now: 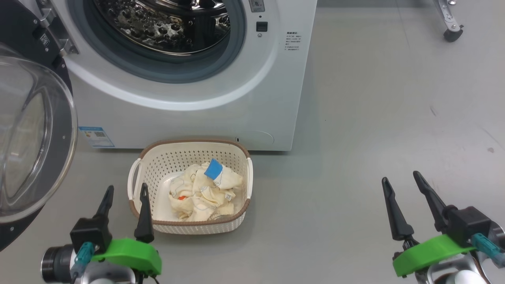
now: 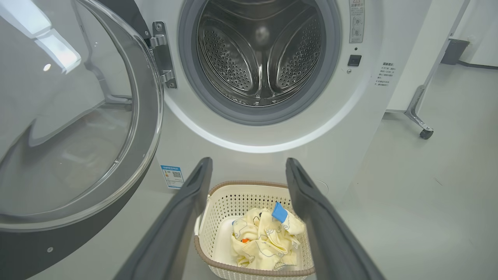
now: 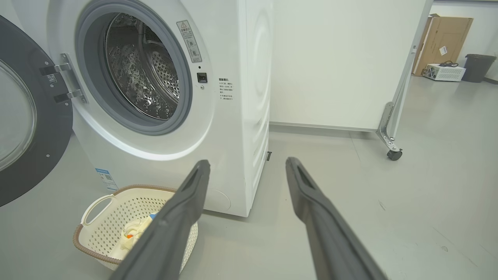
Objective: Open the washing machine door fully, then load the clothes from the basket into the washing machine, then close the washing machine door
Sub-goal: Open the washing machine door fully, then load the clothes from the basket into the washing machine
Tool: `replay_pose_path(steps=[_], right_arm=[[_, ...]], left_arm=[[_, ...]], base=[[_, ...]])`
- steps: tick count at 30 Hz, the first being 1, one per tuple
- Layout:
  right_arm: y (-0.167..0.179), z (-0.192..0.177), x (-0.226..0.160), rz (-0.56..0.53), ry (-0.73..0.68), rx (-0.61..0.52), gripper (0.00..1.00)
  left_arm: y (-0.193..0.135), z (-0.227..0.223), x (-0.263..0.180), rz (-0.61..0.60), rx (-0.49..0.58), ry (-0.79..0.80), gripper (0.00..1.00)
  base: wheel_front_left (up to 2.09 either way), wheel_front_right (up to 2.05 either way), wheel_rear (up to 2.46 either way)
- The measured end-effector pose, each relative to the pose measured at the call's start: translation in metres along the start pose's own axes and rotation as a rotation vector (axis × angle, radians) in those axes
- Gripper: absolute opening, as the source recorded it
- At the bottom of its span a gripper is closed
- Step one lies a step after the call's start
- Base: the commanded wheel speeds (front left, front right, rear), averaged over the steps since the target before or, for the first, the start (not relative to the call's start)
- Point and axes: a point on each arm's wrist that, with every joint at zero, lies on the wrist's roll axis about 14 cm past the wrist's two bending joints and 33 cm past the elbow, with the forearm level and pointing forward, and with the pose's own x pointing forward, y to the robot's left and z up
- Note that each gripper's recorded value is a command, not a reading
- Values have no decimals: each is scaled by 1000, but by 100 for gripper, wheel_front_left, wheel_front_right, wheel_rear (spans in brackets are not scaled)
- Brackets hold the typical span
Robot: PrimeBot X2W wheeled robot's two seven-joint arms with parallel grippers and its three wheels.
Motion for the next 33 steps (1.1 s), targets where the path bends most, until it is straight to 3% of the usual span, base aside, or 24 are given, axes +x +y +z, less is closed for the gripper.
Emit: replay_pose_path(steps=[9,24,33], right_arm=[[0,-1,0,0,2,0,100],[0,-4,1,-2,11,5,100],[0,-6,3,1,14,6,100]], left_arm=[[0,-3,-3,-5,7,6,100],[1,-7,-2,-6,17,22,100],[-1,-6,0,-13,16,19,100]], base=[[71,-71,0],[161,-161,0],[40,-40,0]])
